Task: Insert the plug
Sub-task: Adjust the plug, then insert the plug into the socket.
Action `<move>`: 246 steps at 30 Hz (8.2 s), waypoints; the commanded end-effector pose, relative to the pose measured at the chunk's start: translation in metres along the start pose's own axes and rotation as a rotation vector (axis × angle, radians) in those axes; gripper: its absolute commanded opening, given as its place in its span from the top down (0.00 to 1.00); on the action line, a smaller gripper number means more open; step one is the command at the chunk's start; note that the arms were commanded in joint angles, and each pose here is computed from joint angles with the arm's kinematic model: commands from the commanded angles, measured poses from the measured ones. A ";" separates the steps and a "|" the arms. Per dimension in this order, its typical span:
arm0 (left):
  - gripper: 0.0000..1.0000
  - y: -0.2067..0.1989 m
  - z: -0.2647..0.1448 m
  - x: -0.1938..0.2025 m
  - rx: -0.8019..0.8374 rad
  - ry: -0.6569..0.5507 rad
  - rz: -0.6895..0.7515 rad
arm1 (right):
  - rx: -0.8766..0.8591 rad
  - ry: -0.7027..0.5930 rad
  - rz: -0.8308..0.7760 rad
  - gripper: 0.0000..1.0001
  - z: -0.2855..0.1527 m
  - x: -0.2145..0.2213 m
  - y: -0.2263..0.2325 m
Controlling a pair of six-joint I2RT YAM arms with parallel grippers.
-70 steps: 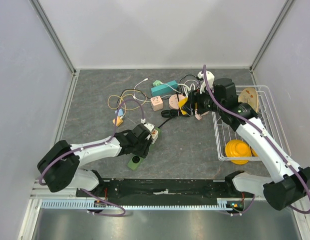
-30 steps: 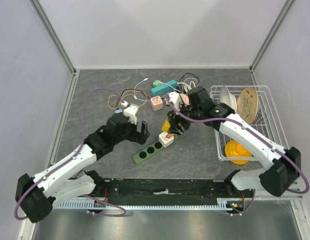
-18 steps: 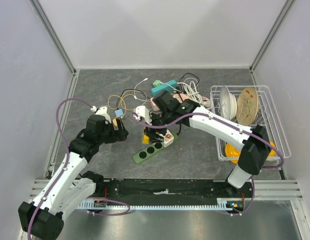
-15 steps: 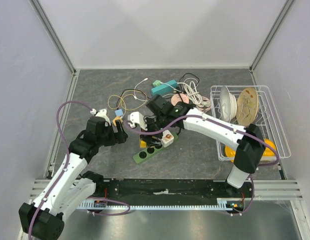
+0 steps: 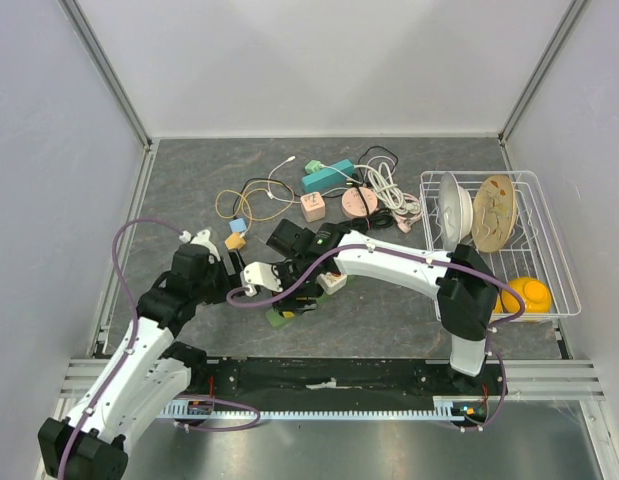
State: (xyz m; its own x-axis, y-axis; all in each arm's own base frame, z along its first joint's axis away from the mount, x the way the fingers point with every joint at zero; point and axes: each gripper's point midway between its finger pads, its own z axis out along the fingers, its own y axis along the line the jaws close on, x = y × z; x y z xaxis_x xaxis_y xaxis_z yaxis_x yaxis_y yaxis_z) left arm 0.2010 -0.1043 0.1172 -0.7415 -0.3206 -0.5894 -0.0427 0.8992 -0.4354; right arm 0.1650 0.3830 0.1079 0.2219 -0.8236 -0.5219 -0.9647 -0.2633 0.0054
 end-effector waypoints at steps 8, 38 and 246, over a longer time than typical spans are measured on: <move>0.07 -0.022 0.011 0.024 0.135 0.117 -0.090 | 0.024 0.052 -0.067 1.00 -0.001 0.016 -0.021; 0.04 -0.067 -0.005 0.009 0.356 0.085 -0.190 | 0.040 -0.130 -0.106 1.00 -0.034 -0.012 -0.021; 0.12 -0.062 0.002 0.022 0.246 0.128 -0.080 | 0.739 -0.393 0.789 1.00 0.054 0.061 0.014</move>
State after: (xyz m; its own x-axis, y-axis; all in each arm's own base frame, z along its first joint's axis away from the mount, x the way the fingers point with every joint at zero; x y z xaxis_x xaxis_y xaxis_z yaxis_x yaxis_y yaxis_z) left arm 0.1872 -0.1584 0.1289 -0.8153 -0.3625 -0.4515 -0.0137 0.7917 -0.6108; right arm 0.1898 0.3783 0.0778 -0.3153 -0.3054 -0.8985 -0.6376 0.7694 -0.0378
